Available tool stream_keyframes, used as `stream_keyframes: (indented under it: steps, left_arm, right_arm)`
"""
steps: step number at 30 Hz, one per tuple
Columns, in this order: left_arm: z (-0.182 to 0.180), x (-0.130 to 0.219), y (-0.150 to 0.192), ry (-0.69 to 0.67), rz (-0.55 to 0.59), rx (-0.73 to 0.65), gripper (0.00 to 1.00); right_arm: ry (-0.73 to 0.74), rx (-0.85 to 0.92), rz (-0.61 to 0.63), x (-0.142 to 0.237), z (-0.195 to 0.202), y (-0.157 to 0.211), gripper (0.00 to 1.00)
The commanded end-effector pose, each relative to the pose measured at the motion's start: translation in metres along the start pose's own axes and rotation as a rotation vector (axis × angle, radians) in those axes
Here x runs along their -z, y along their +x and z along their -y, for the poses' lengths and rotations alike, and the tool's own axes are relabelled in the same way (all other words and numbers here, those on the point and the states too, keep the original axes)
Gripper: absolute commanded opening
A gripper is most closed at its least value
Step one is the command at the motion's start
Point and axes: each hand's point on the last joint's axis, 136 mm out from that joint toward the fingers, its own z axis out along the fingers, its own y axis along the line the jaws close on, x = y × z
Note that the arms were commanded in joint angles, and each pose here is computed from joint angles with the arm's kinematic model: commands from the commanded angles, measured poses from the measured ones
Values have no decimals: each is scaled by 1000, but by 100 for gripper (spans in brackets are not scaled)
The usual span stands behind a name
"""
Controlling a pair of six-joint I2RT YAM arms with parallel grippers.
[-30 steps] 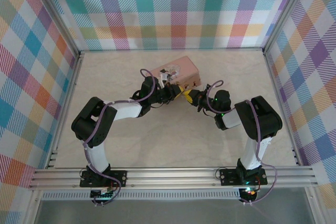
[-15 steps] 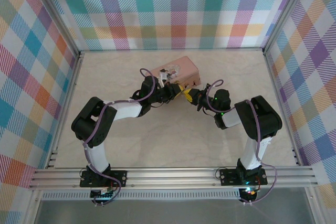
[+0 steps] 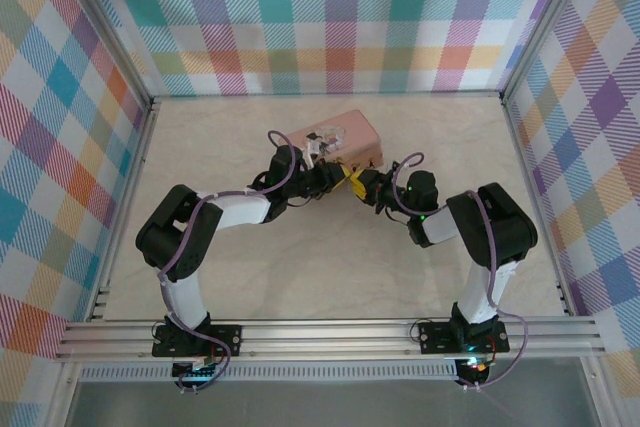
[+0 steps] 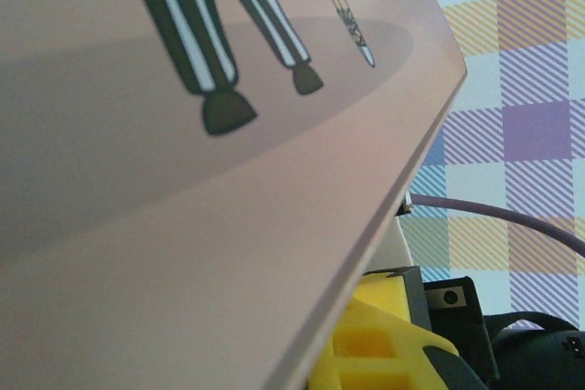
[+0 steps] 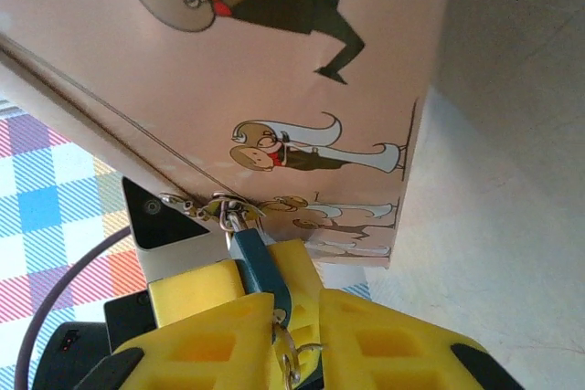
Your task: Unlock a padlock with a key
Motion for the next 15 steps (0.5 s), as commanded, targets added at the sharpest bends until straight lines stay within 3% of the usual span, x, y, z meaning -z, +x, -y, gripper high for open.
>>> stream_keyframes:
  steps: [1,11,15]
  left_arm:
    - [40,7,27,119,-143,-57,3]
    - [36,9,24,103,-138,-63,4]
    - [34,9,24,97,-139,-62,4]
  right_arm:
    - [-13,69,27,7,-8,1,25]
    - [126,175,35,46,11,14,38]
    - [216,275,30,60,8,19,38]
